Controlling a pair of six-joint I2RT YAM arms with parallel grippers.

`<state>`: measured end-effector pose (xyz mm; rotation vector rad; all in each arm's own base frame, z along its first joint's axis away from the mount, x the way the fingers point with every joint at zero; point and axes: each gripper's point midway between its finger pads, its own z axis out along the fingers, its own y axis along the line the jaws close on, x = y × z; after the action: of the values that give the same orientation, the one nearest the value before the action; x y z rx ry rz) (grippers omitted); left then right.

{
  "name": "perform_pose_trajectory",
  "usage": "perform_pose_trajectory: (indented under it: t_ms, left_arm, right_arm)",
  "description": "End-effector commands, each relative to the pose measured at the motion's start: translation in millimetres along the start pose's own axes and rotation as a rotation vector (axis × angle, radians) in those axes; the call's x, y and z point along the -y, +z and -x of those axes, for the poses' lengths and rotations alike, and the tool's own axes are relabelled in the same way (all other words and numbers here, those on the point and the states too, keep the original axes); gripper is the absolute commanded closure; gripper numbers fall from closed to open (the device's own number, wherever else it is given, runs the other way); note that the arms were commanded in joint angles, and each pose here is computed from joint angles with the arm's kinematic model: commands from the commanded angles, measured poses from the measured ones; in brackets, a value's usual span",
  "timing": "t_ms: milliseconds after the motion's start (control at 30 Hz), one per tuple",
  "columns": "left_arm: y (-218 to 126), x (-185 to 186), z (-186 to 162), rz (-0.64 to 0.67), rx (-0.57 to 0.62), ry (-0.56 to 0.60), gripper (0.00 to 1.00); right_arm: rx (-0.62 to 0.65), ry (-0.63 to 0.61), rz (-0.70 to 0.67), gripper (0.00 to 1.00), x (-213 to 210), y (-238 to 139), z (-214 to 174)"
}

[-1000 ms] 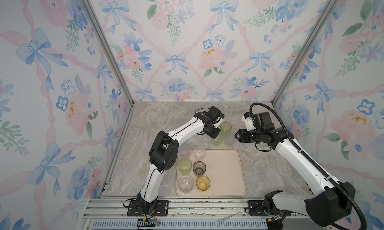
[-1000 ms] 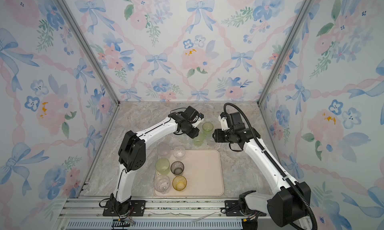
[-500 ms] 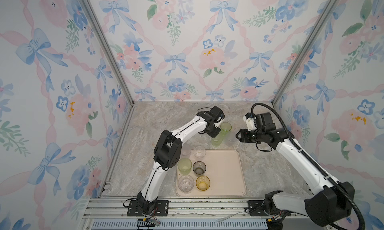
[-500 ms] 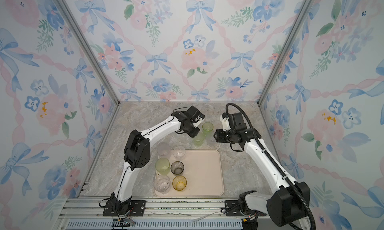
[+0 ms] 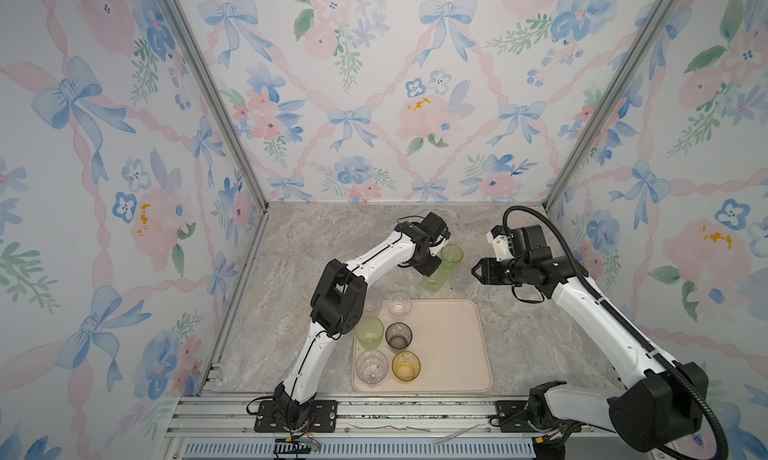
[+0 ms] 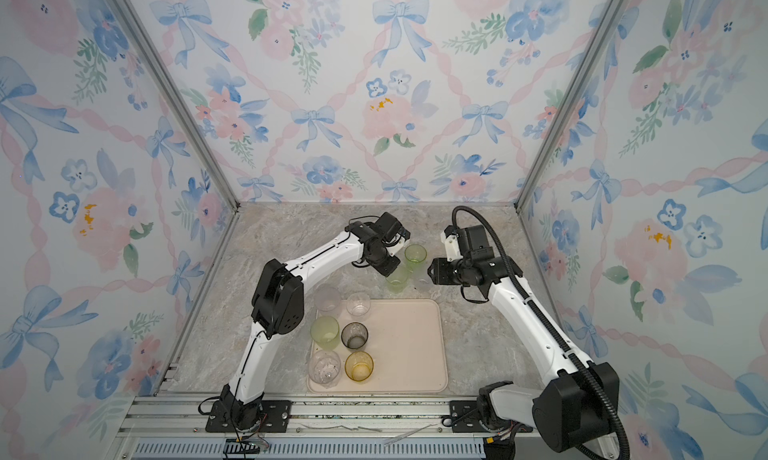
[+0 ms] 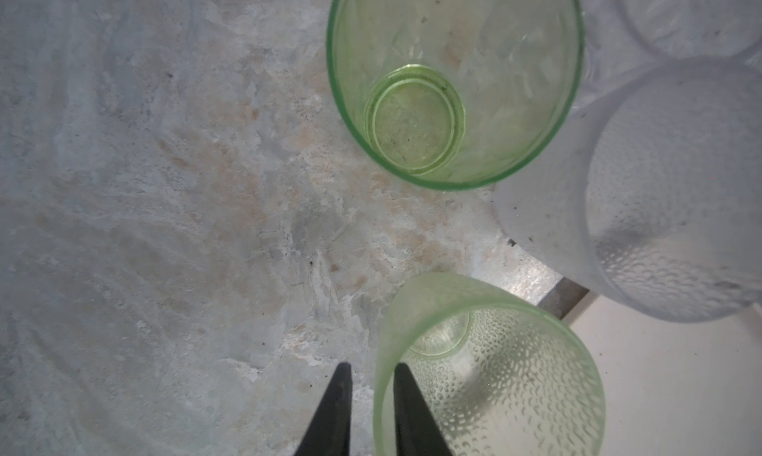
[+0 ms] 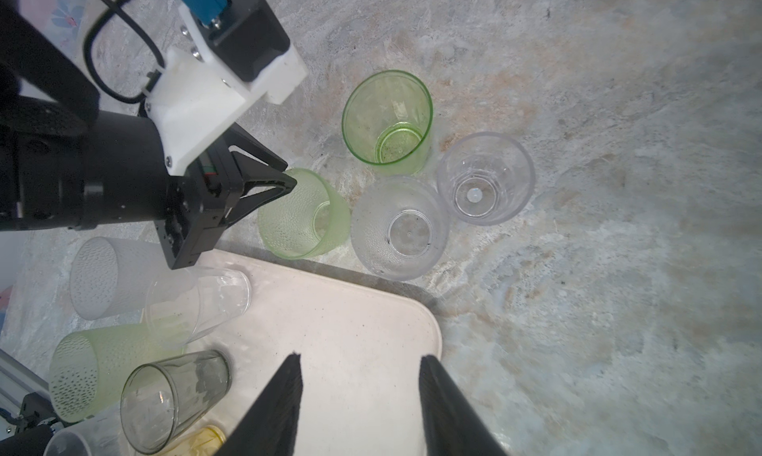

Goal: Place the glasses into the tray
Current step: 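Lower the left gripper into the light green dotted glass and close it, then lift the light green glass with the left gripper and carry it over the tray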

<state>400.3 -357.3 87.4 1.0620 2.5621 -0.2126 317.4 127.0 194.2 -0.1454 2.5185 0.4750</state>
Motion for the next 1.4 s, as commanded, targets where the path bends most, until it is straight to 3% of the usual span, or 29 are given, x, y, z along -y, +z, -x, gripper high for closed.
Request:
perform_pose_trajectory:
  t_ms: [0, 200, 400, 800, 1000, 1367]
  left_arm:
    - [5, 5, -3, -0.019, -0.025, 0.02, 0.82]
    - [4, 4, -2, -0.016, -0.023, 0.019, 0.91]
    - [-8, 2, 4, -0.002, 0.003, 0.028, 0.94]
    - [-84, -3, 21, 0.061, 0.119, 0.089, 0.96]
    - [-95, 24, 0, 0.049, 0.087, 0.154, 0.96]
    - [-76, 61, -56, 0.019, -0.052, 0.21, 0.96]
  right_arm:
    - [-0.007, 0.004, 0.002, 0.51, 4, 2, -3]
    - [-0.01, 0.009, 0.004, 0.51, 5, 3, -4]
    - [-0.016, 0.014, 0.015, 0.51, 5, 6, -6]
    - [-0.016, 0.023, 0.022, 0.51, 4, 6, -8]
    - [-0.019, 0.026, 0.021, 0.51, 4, 5, -10]
    - [-0.026, 0.036, 0.022, 0.51, 4, 4, -18]
